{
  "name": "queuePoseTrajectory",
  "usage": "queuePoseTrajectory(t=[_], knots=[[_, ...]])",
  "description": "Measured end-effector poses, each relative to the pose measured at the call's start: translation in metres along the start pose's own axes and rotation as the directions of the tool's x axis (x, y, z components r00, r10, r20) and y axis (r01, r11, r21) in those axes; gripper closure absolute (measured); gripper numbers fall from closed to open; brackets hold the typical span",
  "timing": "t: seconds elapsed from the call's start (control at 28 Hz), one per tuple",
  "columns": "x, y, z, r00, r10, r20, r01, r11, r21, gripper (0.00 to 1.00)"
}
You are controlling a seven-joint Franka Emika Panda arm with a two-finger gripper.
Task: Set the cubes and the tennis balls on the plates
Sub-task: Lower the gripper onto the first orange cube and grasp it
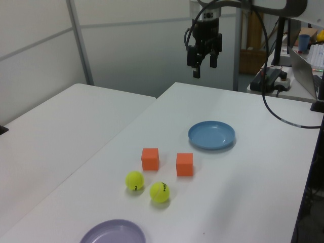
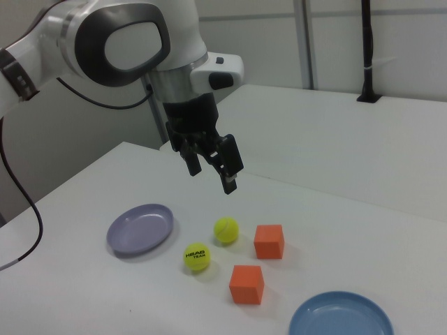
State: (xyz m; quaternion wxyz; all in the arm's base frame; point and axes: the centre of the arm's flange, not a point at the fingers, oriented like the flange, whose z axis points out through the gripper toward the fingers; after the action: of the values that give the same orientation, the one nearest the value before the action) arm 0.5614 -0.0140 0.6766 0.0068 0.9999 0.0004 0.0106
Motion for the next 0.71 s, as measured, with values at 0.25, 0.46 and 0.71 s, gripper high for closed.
queuePoseTrajectory(t=[0.25,0.46,0.71], knots=[[0.010,-0.013,0.022,0.999,-0.023,0.040,0.023,1.000,0.001,0.00],[0.047,-0.042,0.070,0.997,-0.070,0.036,0.070,0.998,-0.002,0.00],[0.092,-0.075,0.141,0.993,-0.121,-0.007,0.121,0.992,-0.025,0.00]])
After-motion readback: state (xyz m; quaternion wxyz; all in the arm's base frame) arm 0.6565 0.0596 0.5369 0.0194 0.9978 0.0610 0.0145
